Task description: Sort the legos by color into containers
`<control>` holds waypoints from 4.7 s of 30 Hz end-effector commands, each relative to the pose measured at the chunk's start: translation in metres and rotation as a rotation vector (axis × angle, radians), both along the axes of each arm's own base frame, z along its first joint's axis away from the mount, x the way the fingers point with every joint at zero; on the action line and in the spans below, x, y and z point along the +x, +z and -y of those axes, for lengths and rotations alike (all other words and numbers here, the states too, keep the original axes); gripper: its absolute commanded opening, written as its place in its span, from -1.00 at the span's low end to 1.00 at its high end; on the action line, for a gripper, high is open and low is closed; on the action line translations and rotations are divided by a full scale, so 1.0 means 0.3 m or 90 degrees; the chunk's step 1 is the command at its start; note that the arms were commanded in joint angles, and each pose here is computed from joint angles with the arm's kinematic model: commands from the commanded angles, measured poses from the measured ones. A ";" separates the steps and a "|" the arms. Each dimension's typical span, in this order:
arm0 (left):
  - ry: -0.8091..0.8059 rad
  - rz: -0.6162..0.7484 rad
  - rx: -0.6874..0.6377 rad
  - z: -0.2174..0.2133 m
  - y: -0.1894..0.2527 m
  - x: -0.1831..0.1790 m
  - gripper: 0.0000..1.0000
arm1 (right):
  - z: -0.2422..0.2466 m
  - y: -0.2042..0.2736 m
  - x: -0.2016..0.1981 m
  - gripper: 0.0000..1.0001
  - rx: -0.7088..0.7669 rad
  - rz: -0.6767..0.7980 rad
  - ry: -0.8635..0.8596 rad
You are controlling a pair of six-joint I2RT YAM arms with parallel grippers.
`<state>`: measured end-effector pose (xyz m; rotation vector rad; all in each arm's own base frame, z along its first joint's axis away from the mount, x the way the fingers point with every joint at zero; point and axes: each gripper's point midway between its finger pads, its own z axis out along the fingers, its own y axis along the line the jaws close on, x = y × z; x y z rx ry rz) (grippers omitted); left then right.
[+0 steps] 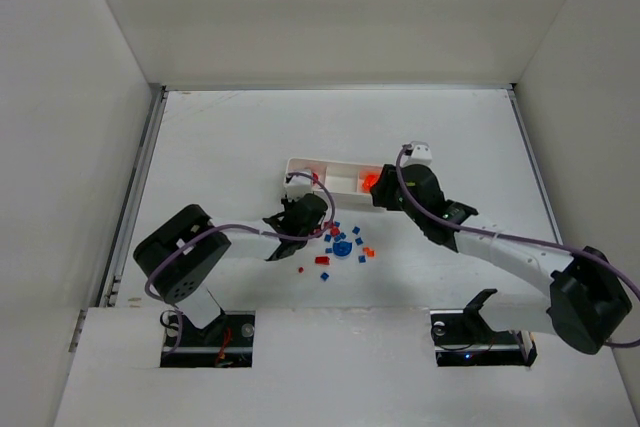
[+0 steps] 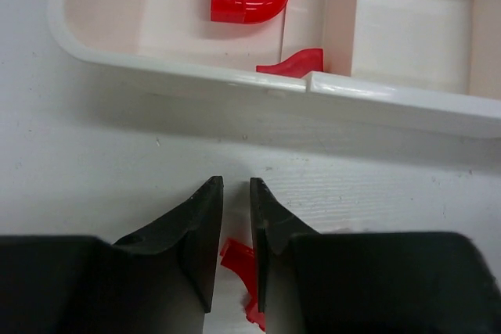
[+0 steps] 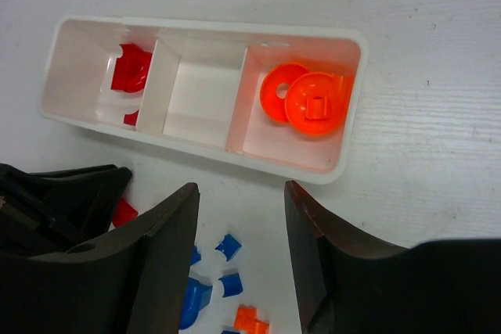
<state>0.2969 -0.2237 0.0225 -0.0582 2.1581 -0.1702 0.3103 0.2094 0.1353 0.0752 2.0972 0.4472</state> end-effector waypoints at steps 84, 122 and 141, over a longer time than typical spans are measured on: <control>0.032 0.077 -0.092 0.005 0.357 0.233 -0.57 | -0.085 -0.058 -0.175 -0.28 0.027 -0.002 0.078; -0.050 -0.072 -0.010 -0.120 0.163 -0.259 -0.11 | -0.181 -0.362 -0.175 -0.18 -0.149 -0.105 0.071; -0.106 -0.184 -0.010 -0.076 0.051 -0.515 0.04 | -0.204 -0.132 -0.168 -0.55 -0.051 -0.035 0.093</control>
